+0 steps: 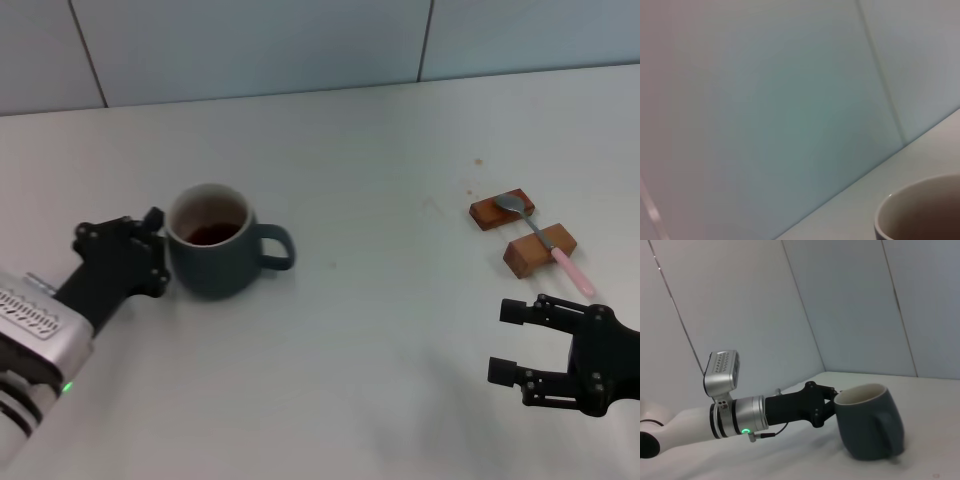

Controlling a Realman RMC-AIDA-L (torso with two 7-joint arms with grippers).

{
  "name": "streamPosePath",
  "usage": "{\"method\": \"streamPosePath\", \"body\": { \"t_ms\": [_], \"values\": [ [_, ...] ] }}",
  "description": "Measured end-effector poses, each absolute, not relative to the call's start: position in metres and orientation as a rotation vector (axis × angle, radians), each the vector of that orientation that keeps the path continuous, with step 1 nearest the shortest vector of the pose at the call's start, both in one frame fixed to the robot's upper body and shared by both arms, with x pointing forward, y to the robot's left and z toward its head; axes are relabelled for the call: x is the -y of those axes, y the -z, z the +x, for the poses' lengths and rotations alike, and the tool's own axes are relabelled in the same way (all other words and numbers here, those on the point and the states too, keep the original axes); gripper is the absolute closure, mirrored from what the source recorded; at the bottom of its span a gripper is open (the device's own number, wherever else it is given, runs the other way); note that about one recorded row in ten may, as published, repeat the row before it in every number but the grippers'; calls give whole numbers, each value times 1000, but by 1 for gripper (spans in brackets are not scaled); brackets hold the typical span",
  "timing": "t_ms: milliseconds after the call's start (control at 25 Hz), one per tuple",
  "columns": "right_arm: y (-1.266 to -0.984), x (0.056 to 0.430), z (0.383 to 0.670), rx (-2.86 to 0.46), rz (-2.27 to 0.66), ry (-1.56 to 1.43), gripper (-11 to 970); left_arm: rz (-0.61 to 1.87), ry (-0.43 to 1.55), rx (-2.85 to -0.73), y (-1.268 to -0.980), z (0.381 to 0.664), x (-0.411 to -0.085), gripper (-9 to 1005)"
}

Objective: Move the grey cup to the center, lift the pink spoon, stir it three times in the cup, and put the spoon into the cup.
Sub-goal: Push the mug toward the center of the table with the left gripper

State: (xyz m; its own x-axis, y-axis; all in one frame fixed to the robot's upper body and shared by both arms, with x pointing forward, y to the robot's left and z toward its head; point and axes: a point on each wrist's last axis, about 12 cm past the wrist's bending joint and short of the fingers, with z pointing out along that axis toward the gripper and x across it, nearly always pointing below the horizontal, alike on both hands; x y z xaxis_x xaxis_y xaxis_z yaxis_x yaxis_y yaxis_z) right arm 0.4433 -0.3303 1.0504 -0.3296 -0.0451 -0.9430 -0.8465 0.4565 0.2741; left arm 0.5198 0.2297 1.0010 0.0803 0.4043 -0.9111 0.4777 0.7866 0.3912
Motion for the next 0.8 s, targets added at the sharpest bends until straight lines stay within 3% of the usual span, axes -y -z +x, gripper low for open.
{"method": "streamPosePath", "body": {
  "t_ms": [280,480,800],
  "values": [
    [-1050,330,443,-1712,-772,-1008,141,764,126,-1512,-1004,521,-212,998],
    [-1049,328,442,-1707,-768,-1020,141,784,225,-1494,-1011,526,-181,998],
    [-1049,327,443,-1703,-776,-1025,141,764,267,-1503,-1015,528,-170,998]
  ]
}}
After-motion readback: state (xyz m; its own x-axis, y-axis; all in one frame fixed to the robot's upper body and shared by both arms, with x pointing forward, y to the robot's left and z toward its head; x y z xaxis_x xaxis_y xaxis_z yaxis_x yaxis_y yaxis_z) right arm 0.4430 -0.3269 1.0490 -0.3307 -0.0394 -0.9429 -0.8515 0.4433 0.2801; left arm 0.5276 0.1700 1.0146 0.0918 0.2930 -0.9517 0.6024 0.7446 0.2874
